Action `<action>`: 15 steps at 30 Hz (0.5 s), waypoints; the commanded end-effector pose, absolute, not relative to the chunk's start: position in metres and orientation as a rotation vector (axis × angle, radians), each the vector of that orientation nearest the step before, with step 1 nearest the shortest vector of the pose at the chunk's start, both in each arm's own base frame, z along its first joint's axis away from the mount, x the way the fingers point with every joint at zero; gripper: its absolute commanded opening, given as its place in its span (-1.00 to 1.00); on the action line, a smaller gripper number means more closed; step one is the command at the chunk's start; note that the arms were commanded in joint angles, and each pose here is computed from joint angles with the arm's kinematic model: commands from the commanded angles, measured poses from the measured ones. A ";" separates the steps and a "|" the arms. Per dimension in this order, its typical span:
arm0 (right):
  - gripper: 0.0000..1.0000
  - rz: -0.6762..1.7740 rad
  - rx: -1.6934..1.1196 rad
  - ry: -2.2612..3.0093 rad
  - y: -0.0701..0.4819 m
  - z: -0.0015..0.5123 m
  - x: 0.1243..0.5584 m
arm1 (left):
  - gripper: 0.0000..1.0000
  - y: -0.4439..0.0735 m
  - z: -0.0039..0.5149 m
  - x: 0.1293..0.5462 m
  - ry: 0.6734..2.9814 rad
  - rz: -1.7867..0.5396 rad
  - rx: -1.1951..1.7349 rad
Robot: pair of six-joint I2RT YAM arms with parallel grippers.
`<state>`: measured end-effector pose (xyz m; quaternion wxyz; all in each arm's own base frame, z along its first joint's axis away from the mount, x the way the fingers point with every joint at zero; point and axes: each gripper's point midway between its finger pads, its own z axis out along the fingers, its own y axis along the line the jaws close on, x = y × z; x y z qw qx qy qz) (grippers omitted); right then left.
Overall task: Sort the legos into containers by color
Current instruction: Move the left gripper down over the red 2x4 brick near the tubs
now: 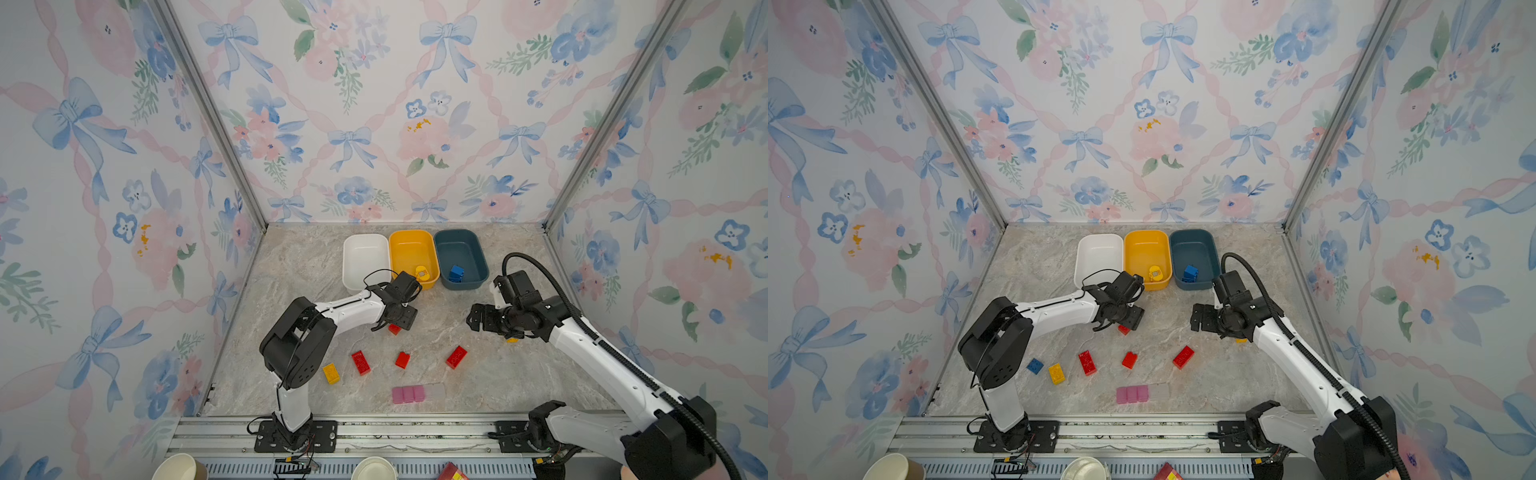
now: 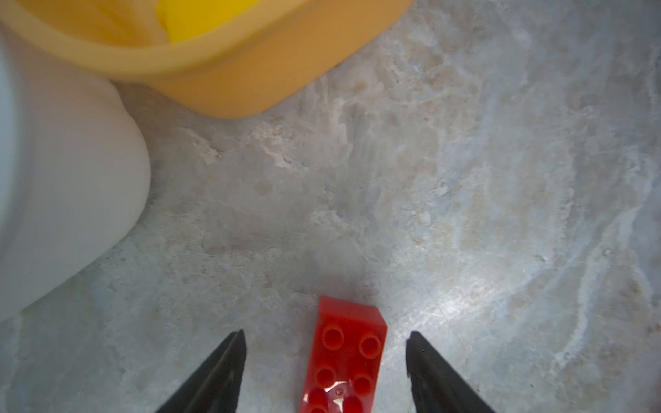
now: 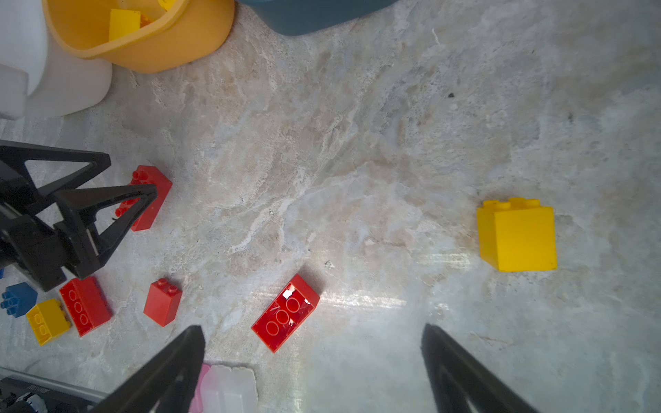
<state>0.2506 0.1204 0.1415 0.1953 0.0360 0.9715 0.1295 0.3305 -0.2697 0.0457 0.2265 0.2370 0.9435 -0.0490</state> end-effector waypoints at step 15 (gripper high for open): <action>0.94 0.343 0.108 2.728 0.119 0.140 0.247 | 0.07 -0.261 0.015 0.305 2.695 -0.099 0.699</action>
